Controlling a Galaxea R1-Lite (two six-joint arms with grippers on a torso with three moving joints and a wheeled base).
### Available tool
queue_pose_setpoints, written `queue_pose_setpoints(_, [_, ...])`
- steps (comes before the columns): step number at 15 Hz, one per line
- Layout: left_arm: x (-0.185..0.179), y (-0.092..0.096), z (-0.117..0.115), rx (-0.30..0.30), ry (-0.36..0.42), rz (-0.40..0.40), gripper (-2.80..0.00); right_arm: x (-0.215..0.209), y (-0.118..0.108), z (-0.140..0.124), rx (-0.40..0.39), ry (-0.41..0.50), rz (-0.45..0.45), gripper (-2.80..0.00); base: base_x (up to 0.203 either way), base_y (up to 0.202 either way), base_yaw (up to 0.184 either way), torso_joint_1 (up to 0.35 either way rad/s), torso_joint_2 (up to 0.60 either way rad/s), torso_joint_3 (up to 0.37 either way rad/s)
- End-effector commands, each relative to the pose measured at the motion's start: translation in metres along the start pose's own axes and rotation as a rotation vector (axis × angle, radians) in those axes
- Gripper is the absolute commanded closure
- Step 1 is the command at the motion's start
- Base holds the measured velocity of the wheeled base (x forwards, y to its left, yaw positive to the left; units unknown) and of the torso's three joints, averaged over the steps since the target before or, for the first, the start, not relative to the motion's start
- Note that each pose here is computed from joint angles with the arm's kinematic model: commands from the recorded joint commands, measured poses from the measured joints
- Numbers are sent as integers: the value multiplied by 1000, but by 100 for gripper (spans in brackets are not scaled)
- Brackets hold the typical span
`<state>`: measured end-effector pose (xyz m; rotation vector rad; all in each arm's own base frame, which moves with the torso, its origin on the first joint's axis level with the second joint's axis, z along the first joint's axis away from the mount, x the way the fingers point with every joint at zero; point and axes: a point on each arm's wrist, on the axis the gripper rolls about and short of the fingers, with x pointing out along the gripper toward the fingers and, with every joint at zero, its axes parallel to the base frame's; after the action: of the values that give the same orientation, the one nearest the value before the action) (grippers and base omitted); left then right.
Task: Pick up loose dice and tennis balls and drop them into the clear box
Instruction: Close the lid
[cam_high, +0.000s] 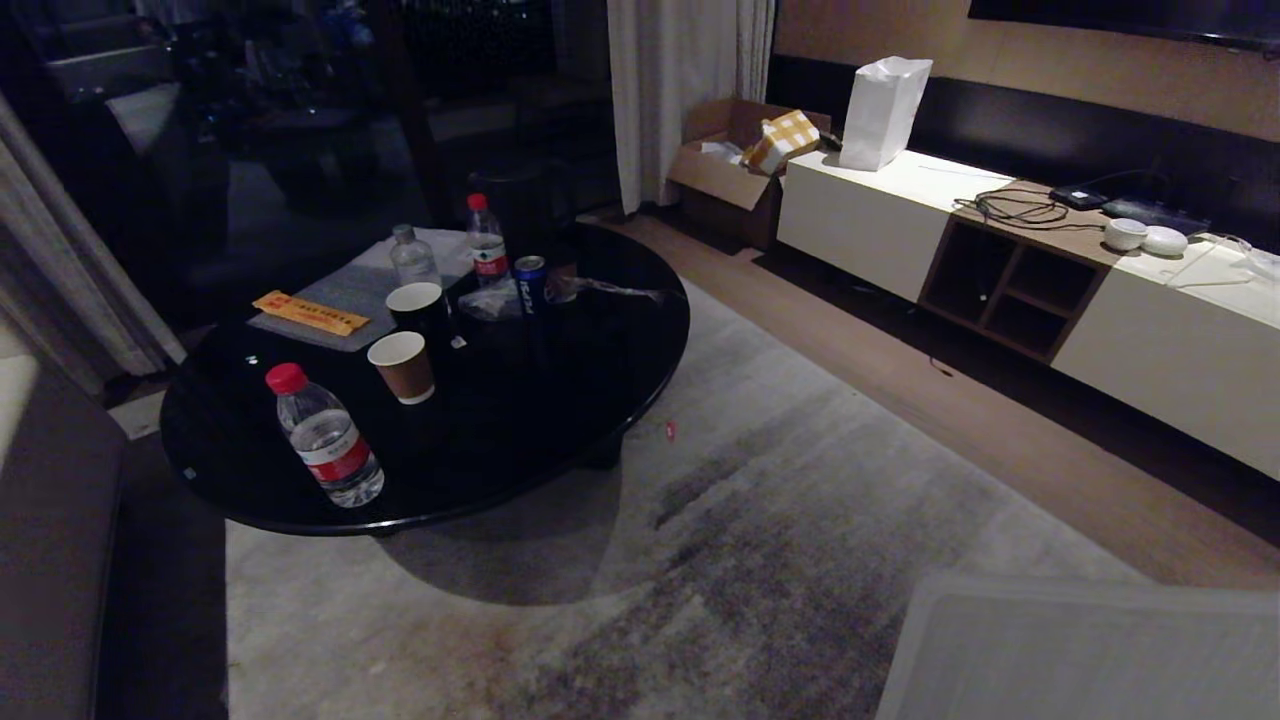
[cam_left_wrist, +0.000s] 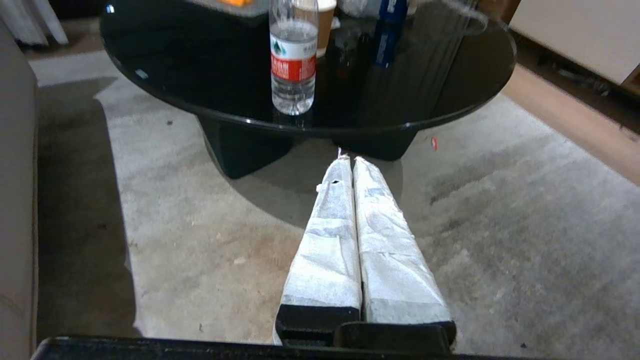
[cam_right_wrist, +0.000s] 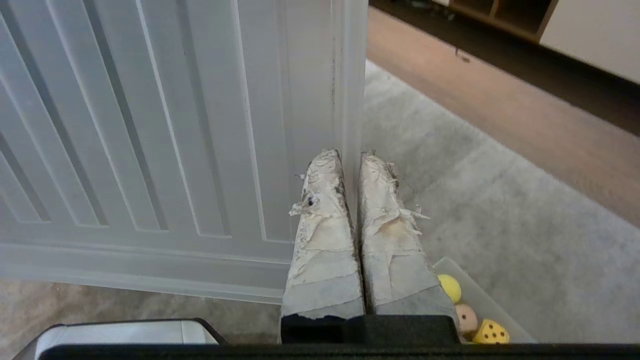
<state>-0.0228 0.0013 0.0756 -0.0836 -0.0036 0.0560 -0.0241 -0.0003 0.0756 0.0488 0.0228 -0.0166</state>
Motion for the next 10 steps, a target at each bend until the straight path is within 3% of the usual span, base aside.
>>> queue_pose_setpoints(1, [0, 0, 0, -1, 3, 1, 0, 0, 0, 0, 0, 1, 0, 0, 0, 0, 0, -6, -2, 203])
queue_pose_setpoints(7, [0, 0, 0, -4, 3, 2, 0, 0, 0, 0, 0, 1, -1, 0, 0, 0, 0, 3, 1, 201])
queue_pose_setpoints(10, [0, 0, 0, -11, 2, 2, 0, 0, 0, 0, 0, 0, -1, 0, 0, 0, 0, 0, 1, 86])
